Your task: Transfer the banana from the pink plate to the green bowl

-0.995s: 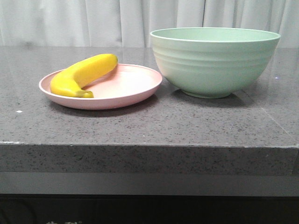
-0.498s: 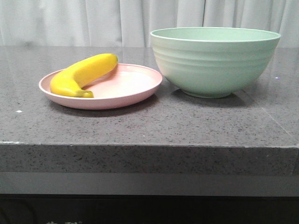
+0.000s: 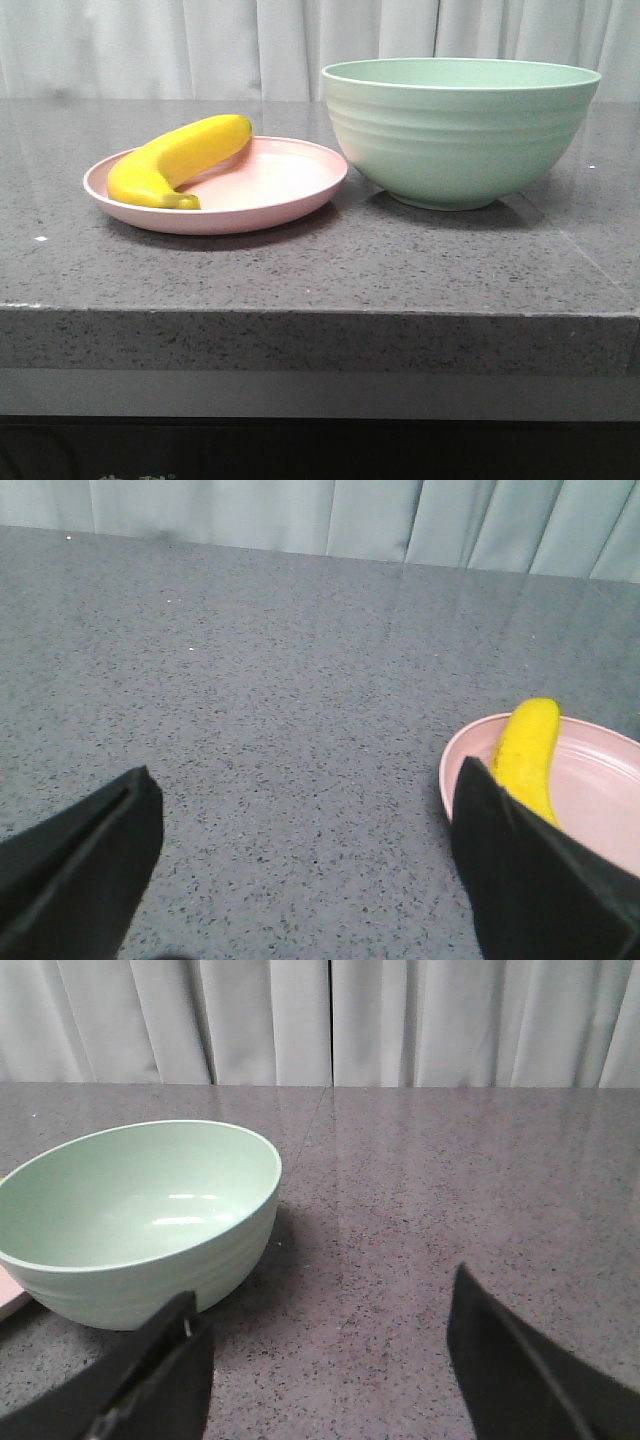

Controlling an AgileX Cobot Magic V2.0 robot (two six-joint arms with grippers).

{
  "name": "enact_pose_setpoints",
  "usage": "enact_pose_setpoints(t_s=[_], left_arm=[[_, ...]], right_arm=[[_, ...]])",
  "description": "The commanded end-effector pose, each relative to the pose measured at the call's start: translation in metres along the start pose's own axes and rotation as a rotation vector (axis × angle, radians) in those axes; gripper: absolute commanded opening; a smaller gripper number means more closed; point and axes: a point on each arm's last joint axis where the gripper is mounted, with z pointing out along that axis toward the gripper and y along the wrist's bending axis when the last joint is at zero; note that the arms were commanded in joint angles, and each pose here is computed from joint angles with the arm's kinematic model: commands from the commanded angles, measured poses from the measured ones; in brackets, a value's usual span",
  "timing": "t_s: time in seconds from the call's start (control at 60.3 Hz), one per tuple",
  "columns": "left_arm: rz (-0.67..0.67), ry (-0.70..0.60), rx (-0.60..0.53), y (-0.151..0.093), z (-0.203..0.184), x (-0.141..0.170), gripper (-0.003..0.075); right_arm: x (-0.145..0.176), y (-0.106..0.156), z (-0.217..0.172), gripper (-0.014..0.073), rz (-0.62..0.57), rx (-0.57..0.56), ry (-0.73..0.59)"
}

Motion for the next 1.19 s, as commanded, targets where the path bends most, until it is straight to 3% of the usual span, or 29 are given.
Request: enact_pose_setpoints(t_s=[0.0, 0.166, 0.299, 0.547, 0.73, 1.178], left_arm=[[0.011, -0.062, 0.047, -0.008, 0.005, -0.025, 0.0589], [0.047, 0.058, 0.162, -0.034, 0.032, -0.044, 0.0589], [0.088, 0.241, 0.244, -0.066, 0.071, -0.050, 0.0589], [0.092, 0.530, 0.274, -0.104, 0.141, -0.044, 0.0589], [0.107, 0.575, 0.284, -0.116, 0.163, -0.037, 0.0589], [0.120, 0.633, 0.273, -0.120, 0.186, -0.015, 0.0589]], right_arm=[[-0.018, 0.001, -0.001, 0.0531, 0.001, 0.004, -0.097], [-0.017, 0.001, -0.001, 0.0531, 0.001, 0.003, -0.085], [-0.016, 0.001, -0.001, 0.0531, 0.001, 0.003, -0.075], [-0.016, 0.001, -0.001, 0.0531, 0.001, 0.003, -0.075], [-0.016, 0.001, -0.001, 0.0531, 0.001, 0.003, -0.075], [-0.016, 0.001, -0.001, 0.0531, 0.001, 0.003, -0.075]])
